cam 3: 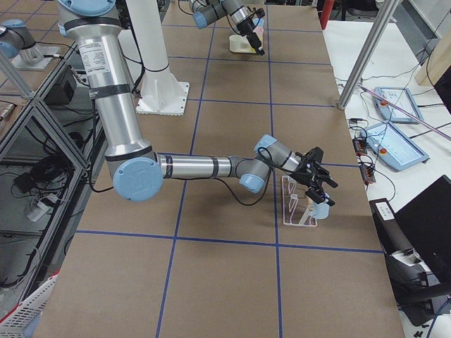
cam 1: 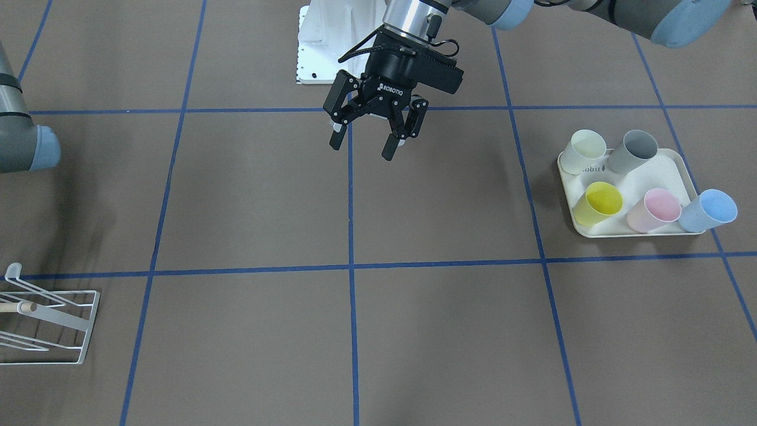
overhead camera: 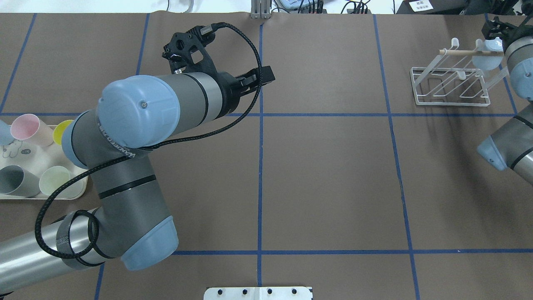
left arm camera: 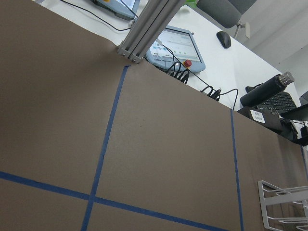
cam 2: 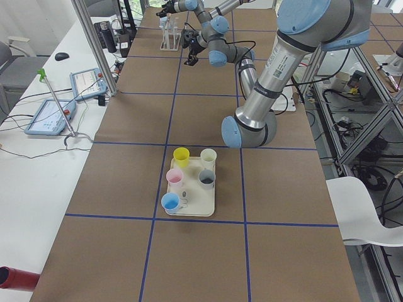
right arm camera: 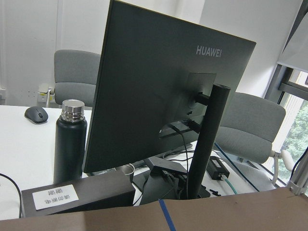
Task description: Transfer IKEA cup to right arm and place on rack
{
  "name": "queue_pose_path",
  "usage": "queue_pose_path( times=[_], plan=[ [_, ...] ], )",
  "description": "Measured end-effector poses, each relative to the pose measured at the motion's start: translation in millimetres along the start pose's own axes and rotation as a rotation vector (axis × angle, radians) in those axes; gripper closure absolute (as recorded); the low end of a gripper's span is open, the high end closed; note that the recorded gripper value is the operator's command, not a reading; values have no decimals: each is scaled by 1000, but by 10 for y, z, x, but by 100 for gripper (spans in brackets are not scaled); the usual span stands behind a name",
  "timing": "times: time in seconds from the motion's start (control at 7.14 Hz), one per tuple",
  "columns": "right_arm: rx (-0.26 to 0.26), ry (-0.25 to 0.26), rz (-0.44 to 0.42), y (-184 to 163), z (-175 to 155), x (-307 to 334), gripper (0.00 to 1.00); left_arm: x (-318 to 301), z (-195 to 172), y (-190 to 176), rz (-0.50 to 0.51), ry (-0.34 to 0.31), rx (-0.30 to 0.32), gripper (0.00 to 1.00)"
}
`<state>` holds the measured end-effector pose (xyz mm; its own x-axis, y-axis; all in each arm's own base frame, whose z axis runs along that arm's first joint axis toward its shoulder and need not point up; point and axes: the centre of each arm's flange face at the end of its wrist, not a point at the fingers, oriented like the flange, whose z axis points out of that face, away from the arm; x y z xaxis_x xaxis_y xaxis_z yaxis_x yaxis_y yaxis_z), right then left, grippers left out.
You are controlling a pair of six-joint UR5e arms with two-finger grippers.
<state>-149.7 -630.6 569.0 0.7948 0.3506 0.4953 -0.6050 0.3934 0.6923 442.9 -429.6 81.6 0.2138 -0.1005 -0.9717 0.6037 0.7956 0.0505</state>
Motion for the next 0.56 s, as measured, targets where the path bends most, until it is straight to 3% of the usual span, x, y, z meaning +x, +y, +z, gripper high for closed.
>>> queue_pose_path(
  times=[0.14, 0.56],
  plan=[
    [-5, -35, 31, -165, -62, -29, 1, 3, -7, -22, 3, 0, 3, 0],
    [-59, -209, 230, -818, -466, -156, 1, -36, -87, -322, 40, -30, -27, 0]
  ],
)
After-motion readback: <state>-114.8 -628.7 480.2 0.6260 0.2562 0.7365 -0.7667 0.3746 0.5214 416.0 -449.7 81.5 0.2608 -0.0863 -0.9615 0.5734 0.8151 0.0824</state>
